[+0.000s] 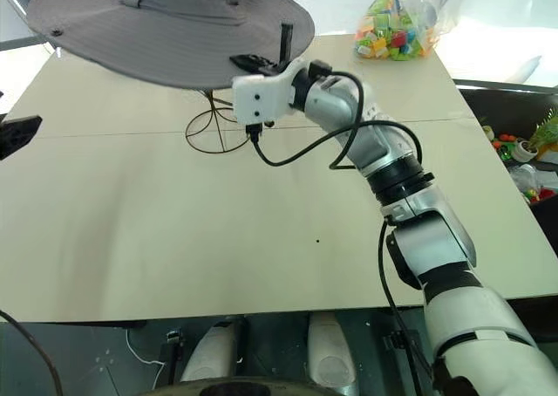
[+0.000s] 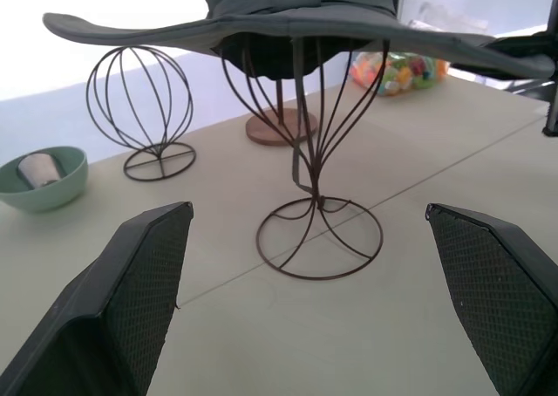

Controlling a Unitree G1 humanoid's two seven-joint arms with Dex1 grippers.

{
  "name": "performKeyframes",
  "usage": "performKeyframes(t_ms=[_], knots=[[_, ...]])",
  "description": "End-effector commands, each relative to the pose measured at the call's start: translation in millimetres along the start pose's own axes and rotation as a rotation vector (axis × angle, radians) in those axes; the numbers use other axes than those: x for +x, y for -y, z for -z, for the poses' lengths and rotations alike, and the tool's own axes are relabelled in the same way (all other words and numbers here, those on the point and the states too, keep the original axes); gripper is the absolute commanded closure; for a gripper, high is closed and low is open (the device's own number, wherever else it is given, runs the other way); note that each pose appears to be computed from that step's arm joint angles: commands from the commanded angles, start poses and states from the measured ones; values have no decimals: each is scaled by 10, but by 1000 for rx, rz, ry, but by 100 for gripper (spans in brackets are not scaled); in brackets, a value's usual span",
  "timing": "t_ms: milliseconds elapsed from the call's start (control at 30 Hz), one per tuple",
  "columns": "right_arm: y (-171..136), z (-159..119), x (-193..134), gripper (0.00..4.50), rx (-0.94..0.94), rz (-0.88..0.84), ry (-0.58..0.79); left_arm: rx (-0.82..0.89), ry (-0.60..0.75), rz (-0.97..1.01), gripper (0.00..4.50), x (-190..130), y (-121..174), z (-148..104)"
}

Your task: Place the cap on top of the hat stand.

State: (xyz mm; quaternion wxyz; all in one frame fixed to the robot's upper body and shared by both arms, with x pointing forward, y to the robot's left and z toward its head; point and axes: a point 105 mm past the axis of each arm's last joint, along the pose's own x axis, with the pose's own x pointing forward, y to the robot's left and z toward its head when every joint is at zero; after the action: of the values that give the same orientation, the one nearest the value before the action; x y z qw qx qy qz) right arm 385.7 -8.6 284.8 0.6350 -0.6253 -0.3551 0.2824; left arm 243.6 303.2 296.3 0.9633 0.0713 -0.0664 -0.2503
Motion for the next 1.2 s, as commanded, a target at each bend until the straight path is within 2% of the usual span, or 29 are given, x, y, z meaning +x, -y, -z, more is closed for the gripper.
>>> performKeyframes(t_ms=[33, 300, 600, 767, 933, 1000, 1100, 1167, 1200], knots=[[94, 6, -25, 447, -143, 51, -8, 54, 24, 10, 0, 9, -1, -120], [268, 188, -141, 447, -191, 71, -45, 51, 9, 26, 0, 28, 10, -55], [554, -129, -90, 447, -199, 109, 83, 41, 11, 31, 0, 40, 18, -30], [452, -214, 13, 447, -124, 58, 119, 39, 16, 34, 0, 59, 29, -21], [340, -182, 38, 447, -73, 12, 110, 38, 19, 34, 0, 61, 38, -20], [290, -159, 32, 388, -68, -1, 102, 39, 21, 33, 0, 62, 37, -23], [217, -136, 21, 262, -82, -20, 93, 39, 24, 32, 0, 74, 30, -27], [201, -125, 14, 143, -88, -20, 87, 39, 26, 33, 0, 87, 28, -27], [203, -118, 11, 105, -93, -17, 83, 39, 27, 35, 0, 93, 29, -28]])
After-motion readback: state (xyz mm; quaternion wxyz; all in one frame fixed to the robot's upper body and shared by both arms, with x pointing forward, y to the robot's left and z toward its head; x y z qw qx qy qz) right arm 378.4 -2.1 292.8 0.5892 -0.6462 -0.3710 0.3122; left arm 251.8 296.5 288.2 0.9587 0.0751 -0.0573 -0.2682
